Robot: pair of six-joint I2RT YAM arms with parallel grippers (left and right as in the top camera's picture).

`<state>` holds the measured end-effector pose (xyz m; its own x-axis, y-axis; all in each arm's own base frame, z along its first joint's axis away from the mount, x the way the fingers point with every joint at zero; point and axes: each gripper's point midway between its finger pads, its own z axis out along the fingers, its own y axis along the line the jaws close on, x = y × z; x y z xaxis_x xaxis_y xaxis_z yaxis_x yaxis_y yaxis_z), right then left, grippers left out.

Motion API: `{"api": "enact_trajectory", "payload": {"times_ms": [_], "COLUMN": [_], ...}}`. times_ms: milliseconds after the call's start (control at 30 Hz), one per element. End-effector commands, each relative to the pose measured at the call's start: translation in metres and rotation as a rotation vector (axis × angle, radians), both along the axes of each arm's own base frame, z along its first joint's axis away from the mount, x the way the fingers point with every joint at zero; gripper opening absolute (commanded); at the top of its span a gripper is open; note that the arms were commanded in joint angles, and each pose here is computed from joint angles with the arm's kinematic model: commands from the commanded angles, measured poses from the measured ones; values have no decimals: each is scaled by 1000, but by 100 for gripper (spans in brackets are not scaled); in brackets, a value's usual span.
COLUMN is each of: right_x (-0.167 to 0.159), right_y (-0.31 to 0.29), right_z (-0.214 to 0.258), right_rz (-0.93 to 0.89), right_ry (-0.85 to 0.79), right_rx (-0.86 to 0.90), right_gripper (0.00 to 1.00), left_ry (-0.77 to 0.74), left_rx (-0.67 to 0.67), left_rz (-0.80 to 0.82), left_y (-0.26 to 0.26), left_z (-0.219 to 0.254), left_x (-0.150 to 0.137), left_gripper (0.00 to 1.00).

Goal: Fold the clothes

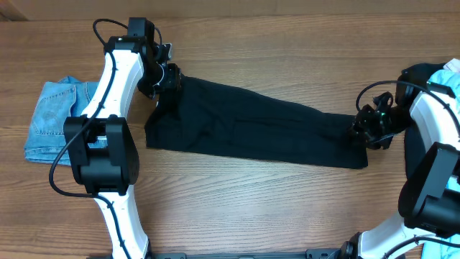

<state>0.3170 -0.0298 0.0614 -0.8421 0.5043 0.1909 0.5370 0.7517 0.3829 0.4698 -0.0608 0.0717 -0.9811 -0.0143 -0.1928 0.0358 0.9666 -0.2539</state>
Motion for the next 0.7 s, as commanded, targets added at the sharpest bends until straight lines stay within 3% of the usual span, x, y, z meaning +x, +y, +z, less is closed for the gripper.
{"api": "enact_trajectory", "payload": {"times_ms": [0, 67, 300, 400, 467, 667], "right_x": [7, 21, 109, 120, 112, 57], "right_y": [3, 0, -24, -25, -28, -67], "right_z": [4, 5, 61, 76, 70, 36], "right_rz": [-24, -26, 49, 112, 160, 136], "right_ry": [-59, -116, -517, -595, -569, -243], "right_rx": [28, 13, -83, -107, -139, -372], "right_gripper": [17, 4, 4, 4, 4, 9], "left_ry": [-40, -40, -40, -40, -40, -47], "left_rx": [-10, -10, -10, -10, -10, -10], "left_rz": [6, 6, 5, 5, 5, 5], "left_y": [1, 1, 1, 1, 1, 1], "left_z": [15, 15, 15, 15, 15, 15], "left_x": [7, 7, 7, 7, 7, 9], "left_gripper": [55, 55, 57, 57, 57, 58]}}
